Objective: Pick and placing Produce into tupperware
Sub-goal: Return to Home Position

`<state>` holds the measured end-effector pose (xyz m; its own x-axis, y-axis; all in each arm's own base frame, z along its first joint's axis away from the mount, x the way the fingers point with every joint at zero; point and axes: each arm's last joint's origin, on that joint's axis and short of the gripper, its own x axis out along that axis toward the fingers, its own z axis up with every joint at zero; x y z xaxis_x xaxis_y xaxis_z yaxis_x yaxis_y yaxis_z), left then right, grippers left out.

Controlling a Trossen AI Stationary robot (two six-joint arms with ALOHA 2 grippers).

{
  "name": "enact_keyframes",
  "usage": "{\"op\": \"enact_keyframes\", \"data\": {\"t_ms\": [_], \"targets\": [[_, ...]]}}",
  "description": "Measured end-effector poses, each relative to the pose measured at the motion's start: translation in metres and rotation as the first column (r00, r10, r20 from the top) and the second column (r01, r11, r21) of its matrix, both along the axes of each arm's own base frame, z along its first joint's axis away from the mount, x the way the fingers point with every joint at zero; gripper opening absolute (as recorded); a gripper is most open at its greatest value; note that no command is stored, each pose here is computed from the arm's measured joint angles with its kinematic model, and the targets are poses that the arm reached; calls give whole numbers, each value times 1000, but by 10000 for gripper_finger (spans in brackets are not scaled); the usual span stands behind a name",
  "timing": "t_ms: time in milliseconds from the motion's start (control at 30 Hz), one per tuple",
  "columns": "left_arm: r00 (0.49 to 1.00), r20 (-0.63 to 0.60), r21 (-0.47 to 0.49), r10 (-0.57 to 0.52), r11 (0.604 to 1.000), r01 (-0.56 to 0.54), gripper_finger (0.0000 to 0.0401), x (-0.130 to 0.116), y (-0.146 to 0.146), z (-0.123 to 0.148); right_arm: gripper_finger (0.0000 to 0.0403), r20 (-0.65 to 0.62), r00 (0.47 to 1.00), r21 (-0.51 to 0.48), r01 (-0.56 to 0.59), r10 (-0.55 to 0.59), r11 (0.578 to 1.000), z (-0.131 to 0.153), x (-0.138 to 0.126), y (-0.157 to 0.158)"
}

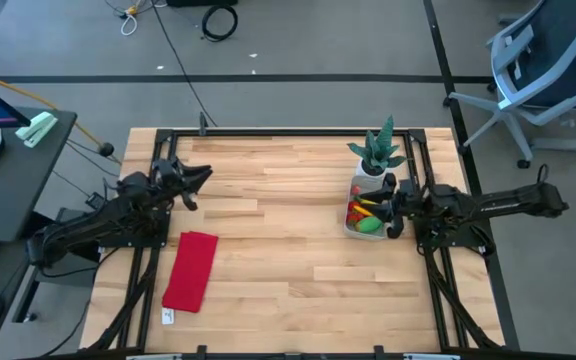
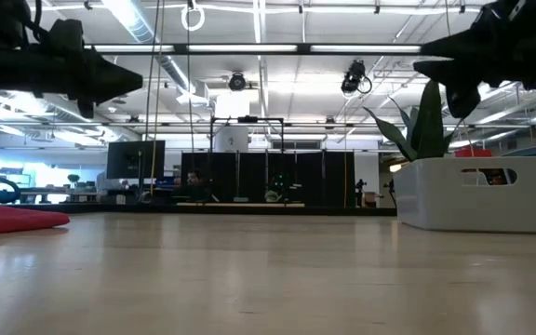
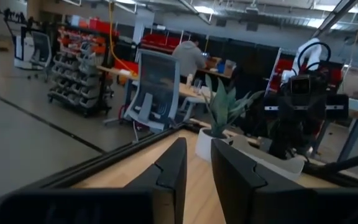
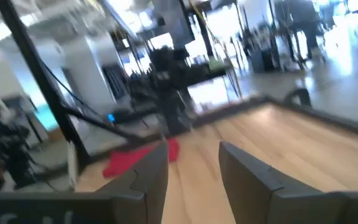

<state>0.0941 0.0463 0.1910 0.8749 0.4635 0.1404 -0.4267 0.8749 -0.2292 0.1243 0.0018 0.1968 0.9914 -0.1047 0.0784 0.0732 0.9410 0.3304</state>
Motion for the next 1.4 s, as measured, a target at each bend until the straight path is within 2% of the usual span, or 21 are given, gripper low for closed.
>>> {"op": "enact_keyframes", "data": {"t_ms": [100, 300, 433, 567, 667, 833, 1000, 1167, 1400], "targets": [[1000, -23, -11, 0, 1000, -1, 79, 0, 0, -2, 151, 106, 994, -4, -31, 31, 1000, -10, -4, 2], [999, -50, -33, 9, 999, -11, 88, 1, 1, -7, 151, 143, 983, -69, -103, 112, 992, -3, -6, 8], [995, -94, -23, 19, 1000, -21, 88, 1, 1, -10, 151, 94, 989, -81, -110, 117, 991, -8, -5, 9], [966, -254, 14, 54, 999, -52, 82, 0, 2, -23, 151, 61, 991, -36, -120, 122, 992, -11, -4, 9], [946, -310, 8, 99, 995, -102, 81, -1, 3, -28, 151, 59, 991, -17, -122, 123, 992, -12, -5, 9], [934, -337, 48, 118, 993, -108, 87, -2, 3, -29, 151, -83, 994, -30, -68, 65, 997, -25, -5, 7], [925, -362, 57, 115, 993, -102, 91, -2, 3, -30, 151, -104, 993, 57, -48, 54, 997, -28, -5, 6], [926, -359, 59, 116, 993, -102, 85, -2, 3, -30, 151, -103, 993, 76, -47, 55, 996, -28, -5, 6], [950, -293, -41, 106, 991, -124, 81, -1, 3, -29, 151, -103, 993, 76, -47, 55, 996, -28, -5, 6]]}}
